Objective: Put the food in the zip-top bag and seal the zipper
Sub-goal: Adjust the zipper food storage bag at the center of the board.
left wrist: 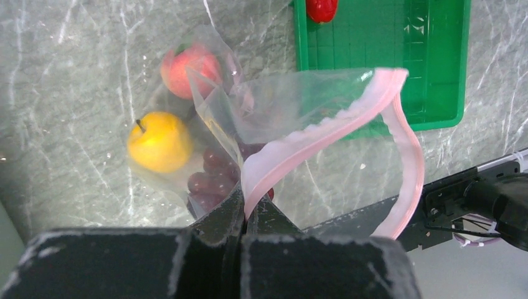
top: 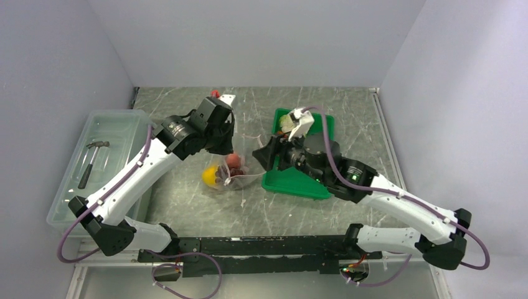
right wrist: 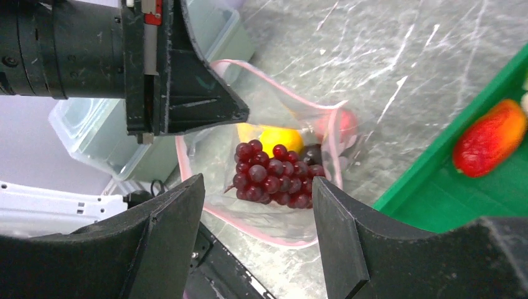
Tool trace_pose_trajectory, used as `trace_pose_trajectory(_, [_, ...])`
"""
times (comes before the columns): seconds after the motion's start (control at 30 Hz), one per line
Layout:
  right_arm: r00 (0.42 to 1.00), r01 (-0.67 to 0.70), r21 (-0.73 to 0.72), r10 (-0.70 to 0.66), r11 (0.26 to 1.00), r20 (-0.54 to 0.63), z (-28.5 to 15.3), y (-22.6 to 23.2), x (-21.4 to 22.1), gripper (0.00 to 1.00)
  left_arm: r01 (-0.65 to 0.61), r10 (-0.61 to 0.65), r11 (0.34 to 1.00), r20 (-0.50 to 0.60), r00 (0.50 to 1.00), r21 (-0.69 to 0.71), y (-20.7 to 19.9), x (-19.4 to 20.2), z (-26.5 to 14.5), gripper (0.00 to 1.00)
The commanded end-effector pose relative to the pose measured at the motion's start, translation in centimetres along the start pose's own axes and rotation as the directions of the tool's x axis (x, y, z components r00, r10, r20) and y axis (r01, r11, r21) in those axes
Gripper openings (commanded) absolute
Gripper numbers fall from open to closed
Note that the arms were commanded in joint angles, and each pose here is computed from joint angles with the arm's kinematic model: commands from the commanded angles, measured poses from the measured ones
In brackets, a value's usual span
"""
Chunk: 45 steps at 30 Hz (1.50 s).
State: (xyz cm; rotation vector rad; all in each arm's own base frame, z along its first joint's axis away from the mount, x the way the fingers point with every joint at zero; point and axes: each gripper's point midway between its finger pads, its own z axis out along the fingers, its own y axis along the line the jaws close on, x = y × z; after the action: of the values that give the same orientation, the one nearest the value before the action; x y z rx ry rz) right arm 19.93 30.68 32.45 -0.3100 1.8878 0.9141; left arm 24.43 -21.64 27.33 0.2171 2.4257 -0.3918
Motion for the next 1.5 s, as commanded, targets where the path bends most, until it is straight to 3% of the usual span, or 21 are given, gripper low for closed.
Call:
trace_pose_trajectory(0.0, [0.991, 0.0, 0.071, -0.01, 0.997, 0.136, -2.9, -0.9, -4.3, 0.68, -0.025, 0.023, 1.0, 0.141, 0.99, 0.009, -0.2, -5.0, -3.5, 0.02])
trace_pose_trajectory(0.2, [0.982, -0.01, 0.107, -0.011, 0.994, 0.187, -5.0, -1.6, -5.9, 0.68, -0.067, 0.094, 0.992, 0.288, 0.953, -0.102, 1.2, -11.3, -8.3, 0.02])
trace_pose_trajectory(0.33, [0.983, -0.015, 0.113, -0.006, 0.993, 0.183, -5.2, -2.0, -5.5, 0.68, -0.059, 0.105, 0.985, 0.287, 0.952, -0.164, 2.5, -11.0, -8.4, 0.04])
trace_pose_trajectory(0.63, [0.99, -0.008, 0.127, -0.01, 0.992, 0.139, -3.9, -2.5, -3.7, 0.68, -0.02, 0.028, 0.984, 0.045, 0.999, -0.175, 3.5, -2.2, 2.0, 0.01])
trace_pose_trajectory(0.8, [0.994, 0.0, 0.133, -0.015, 0.991, 0.108, -3.0, -2.5, -3.0, 0.68, 0.006, -0.04, 0.983, -0.18, 0.983, -0.185, 4.0, 4.5, 10.3, 0.0])
trace_pose_trajectory(0.9, [0.995, 0.004, 0.134, -0.018, 0.991, 0.101, -3.1, -2.4, -3.1, 0.68, 0.006, -0.047, 0.981, -0.205, 0.978, -0.193, 3.9, 5.0, 11.6, 0.0])
trace_pose_trajectory(1.07, [0.993, 0.005, 0.15, -0.022, 0.989, 0.113, -4.0, -2.8, -3.5, 0.68, -0.004, -0.006, 0.987, -0.064, 0.998, -0.163, 2.9, -0.3, 7.5, 0.0])
trace_pose_trajectory(1.23, [0.993, 0.007, 0.159, -0.026, 0.987, 0.119, -4.2, -3.1, -3.5, 0.68, -0.006, 0.02, 0.992, 0.116, 0.993, -0.126, 1.8, -6.8, 0.1, 0.0])
trace_pose_trajectory(1.47, [0.993, 0.009, 0.162, -0.028, 0.987, 0.116, -4.0, -3.2, -3.3, 0.68, -0.008, 0.036, 0.993, 0.239, 0.97, -0.117, 2.2, -9.6, -6.3, 0.04])
